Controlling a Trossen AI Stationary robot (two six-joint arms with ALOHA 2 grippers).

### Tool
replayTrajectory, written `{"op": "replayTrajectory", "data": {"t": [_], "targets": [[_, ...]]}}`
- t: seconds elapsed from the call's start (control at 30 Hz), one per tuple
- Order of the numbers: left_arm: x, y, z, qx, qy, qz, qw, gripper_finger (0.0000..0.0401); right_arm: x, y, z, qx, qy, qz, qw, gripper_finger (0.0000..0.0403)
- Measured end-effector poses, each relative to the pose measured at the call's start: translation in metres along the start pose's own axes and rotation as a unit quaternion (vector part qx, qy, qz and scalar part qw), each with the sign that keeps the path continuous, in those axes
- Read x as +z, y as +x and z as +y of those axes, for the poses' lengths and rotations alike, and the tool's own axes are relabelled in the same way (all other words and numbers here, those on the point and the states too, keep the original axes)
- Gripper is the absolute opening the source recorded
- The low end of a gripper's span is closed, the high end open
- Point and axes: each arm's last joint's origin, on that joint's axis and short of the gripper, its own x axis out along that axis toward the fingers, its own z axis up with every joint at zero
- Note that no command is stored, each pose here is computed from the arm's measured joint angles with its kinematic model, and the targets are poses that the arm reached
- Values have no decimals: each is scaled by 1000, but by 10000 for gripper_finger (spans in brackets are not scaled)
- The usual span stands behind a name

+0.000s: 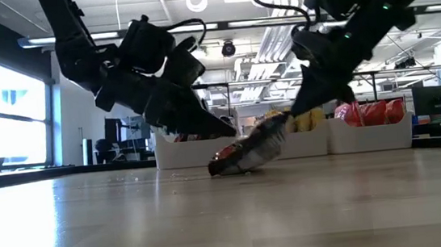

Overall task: Sort Maruchan noodles
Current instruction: Put the black noodle into the left white bin

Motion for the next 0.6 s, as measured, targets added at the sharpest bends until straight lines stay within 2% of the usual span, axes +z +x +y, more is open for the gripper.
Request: {"op": "replayTrajectory", "data": {"t": [0.17,0.33,0.43,0.6], "targets": [[-4,3,-2,-8,5,29,1000,35,22,-1,-4,34,3,-6,999,0],[-7,2,-2,-10,3,42,999,35,19,-2,-2,63,39,26,997,4],[-8,2,-3,-11,6,48,999,35,12,-3,4,59,53,48,996,25],[-10,2,-2,-13,11,61,998,35,1,-5,11,22,63,51,996,86]]}}
